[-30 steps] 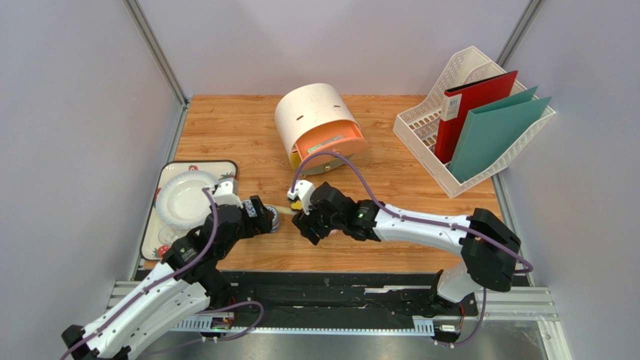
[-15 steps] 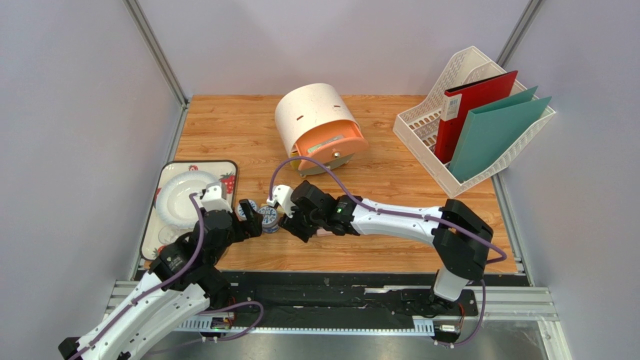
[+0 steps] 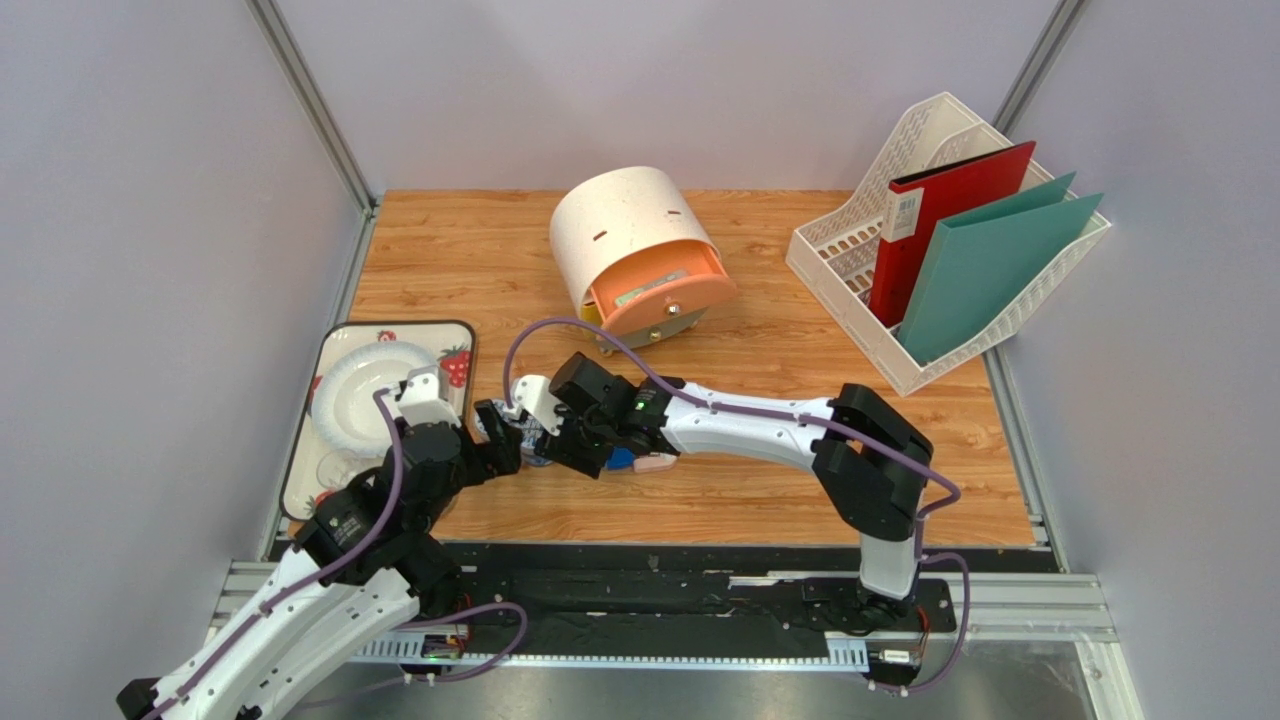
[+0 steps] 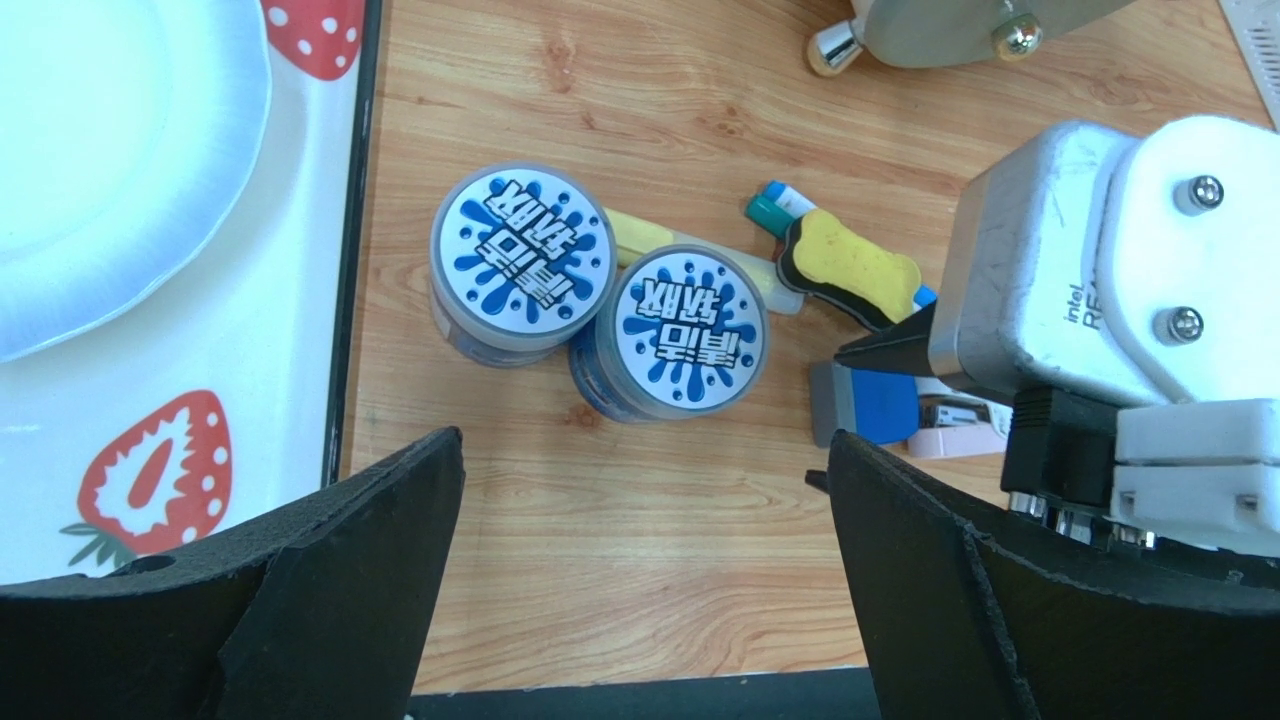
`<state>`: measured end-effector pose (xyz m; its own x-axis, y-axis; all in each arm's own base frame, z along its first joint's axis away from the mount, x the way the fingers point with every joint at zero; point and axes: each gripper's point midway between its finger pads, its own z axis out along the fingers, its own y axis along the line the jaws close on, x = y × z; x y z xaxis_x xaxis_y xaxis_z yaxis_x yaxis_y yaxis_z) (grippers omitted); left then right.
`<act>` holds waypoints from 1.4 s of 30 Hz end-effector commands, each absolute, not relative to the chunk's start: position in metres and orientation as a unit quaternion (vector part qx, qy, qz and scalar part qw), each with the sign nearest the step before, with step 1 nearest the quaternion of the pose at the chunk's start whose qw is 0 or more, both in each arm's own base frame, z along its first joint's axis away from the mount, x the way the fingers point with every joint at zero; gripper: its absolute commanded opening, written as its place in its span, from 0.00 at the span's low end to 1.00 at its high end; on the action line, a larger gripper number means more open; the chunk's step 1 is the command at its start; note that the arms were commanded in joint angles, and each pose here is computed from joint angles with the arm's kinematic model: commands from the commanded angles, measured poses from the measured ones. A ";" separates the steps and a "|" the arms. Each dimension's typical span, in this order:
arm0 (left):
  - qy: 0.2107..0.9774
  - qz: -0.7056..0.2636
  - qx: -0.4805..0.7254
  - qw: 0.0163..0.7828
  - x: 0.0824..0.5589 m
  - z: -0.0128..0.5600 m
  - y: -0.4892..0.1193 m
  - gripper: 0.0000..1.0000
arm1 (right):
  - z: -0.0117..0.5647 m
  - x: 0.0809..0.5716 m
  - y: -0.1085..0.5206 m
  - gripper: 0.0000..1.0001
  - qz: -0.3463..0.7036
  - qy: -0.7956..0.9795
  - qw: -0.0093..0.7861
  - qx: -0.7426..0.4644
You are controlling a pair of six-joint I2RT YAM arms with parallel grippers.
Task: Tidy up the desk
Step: Pick up the stationery from the center of the board.
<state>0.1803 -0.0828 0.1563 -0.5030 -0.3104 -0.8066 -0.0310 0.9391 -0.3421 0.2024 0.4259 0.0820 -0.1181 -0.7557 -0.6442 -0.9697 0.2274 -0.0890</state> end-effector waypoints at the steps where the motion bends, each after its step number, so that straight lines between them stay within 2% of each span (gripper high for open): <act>1: 0.848 -0.139 -0.103 0.501 0.182 0.165 -0.078 0.99 | 0.090 0.209 0.442 0.56 0.188 0.700 0.300 -0.620; 20: 0.814 -0.134 -0.156 0.544 0.176 0.188 -0.051 0.99 | 0.075 0.256 0.457 0.58 0.209 0.710 0.278 -0.612; 31: 0.814 -0.128 -0.156 0.544 0.178 0.186 -0.050 0.99 | 0.046 0.252 0.456 0.49 0.206 0.716 0.248 -0.619; 42: 0.815 -0.130 -0.155 0.543 0.178 0.185 -0.051 0.99 | 0.031 0.265 0.453 0.45 0.193 0.733 0.245 -0.604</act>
